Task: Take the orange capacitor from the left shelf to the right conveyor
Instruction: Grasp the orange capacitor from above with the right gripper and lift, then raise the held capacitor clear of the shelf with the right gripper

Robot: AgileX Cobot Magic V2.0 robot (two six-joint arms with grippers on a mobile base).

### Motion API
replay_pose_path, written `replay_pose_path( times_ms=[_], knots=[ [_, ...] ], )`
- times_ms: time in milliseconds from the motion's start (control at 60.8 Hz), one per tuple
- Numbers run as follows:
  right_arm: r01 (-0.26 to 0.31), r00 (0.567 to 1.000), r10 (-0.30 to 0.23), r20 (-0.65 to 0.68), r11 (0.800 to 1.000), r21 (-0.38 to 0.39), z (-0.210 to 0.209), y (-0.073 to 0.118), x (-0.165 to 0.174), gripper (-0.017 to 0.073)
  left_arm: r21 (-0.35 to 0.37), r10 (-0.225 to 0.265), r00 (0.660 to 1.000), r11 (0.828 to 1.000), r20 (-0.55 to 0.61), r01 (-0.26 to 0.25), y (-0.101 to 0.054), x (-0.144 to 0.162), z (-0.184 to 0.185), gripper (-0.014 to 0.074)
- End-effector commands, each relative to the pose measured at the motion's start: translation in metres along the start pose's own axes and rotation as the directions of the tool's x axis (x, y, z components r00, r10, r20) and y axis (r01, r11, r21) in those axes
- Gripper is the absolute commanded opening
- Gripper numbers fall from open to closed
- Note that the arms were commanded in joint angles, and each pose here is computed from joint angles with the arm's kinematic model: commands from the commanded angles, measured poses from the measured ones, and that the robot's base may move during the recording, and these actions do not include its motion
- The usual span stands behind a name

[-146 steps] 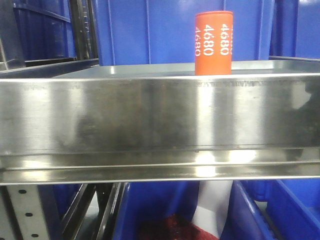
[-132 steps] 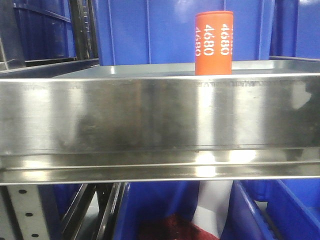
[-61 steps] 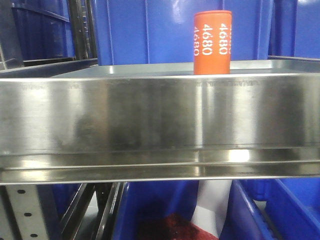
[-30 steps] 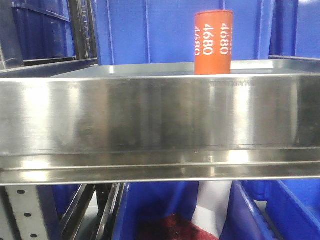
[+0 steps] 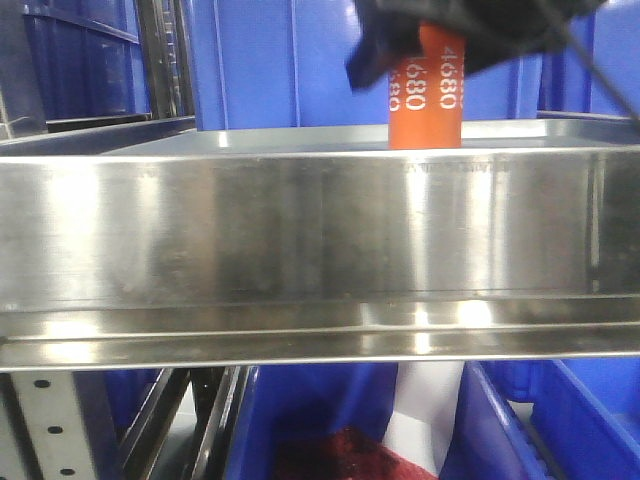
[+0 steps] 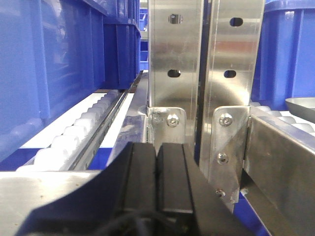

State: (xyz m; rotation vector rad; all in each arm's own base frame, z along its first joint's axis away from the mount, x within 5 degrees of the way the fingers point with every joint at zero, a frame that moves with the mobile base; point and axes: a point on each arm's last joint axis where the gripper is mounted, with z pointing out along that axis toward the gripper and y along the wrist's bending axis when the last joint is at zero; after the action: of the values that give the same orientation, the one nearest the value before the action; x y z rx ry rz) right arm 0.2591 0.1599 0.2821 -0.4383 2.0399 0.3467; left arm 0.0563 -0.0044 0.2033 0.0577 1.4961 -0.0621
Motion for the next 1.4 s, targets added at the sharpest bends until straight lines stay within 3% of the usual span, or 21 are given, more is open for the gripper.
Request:
replay_pose_path(
  times_ms=[0,148,247,329,379,412,428,494,642,938,1037,1119,1218,1383],
  knots=[
    [0.015,0.996,-0.012,0.084,0.999,-0.032,-0.007,0.003,-0.019,0.0626,-0.003,-0.005,0.997,1.0,0.082,0.005,0.0,-0.01,0.0,-0.0105],
    [0.004,0.998,-0.003,0.057,1.0,-0.007,-0.006,0.001,-0.016,0.0611,-0.003,-0.005,0.997,1.0,0.082,0.005,0.0,-0.01,0.0,-0.0105],
    [-0.01,1.0,0.009,0.027,1.0,0.025,-0.006,-0.002,-0.014,0.0522,-0.003,-0.005,0.997,1.0,0.082,0.005,0.0,-0.01,0.0,-0.0105],
    [-0.02,1.0,0.021,-0.002,0.998,0.056,-0.006,-0.005,-0.011,0.033,-0.002,-0.012,0.997,1.0,0.082,0.012,0.0,-0.01,0.0,-0.0105],
    [-0.023,1.0,0.024,-0.016,0.997,0.072,-0.006,-0.006,-0.009,0.0185,-0.003,-0.005,0.997,1.0,0.082,0.005,0.0,-0.01,0.0,-0.0105],
    [-0.023,0.999,0.025,-0.025,0.996,0.082,-0.006,-0.007,-0.009,0.0039,-0.003,-0.005,0.997,1.0,0.082,0.005,0.0,-0.01,0.0,-0.0105],
    [-0.023,0.999,0.026,-0.027,0.996,0.086,-0.006,-0.007,-0.008,0.0024,-0.003,-0.005,0.997,1.0,0.082,0.005,0.0,-0.01,0.0,-0.0105],
    [-0.027,0.999,0.031,-0.036,0.995,0.099,-0.008,-0.008,-0.008,0.0078,-0.003,-0.005,0.997,1.0,0.082,0.005,0.0,-0.01,0.0,-0.0105],
    [-0.029,0.999,0.031,-0.015,0.993,0.118,-0.026,-0.007,-0.015,0.0045,-0.003,-0.005,0.997,1.0,0.082,0.005,0.0,-0.01,0.0,-0.0105],
    [-0.079,0.992,0.058,0.115,0.981,0.18,-0.118,-0.012,-0.034,0.0046,-0.003,-0.005,0.997,1.0,0.082,0.005,0.0,-0.01,0.0,-0.0105],
    [-0.086,0.976,0.056,0.212,0.987,0.134,-0.156,-0.012,-0.033,0.0046,-0.003,-0.005,0.997,1.0,0.082,0.005,0.0,-0.01,0.0,-0.0105],
    [-0.059,0.955,0.034,0.295,0.995,0.075,-0.181,-0.012,-0.027,0.0046,-0.003,-0.005,0.997,1.0,0.082,0.005,0.0,-0.01,0.0,-0.0105],
    [-0.003,0.905,0.007,0.426,1.0,-0.009,-0.218,-0.014,-0.005,0.0046,-0.003,-0.005,0.997,1.0,0.082,0.005,0.0,-0.01,0.0,-0.0105],
    [0.019,0.822,0.039,0.569,0.995,-0.097,-0.252,-0.022,0.036,0.0046,-0.003,-0.005,0.997,1.0,0.082,0.005,0.0,-0.01,0.0,-0.0105]
  ],
)
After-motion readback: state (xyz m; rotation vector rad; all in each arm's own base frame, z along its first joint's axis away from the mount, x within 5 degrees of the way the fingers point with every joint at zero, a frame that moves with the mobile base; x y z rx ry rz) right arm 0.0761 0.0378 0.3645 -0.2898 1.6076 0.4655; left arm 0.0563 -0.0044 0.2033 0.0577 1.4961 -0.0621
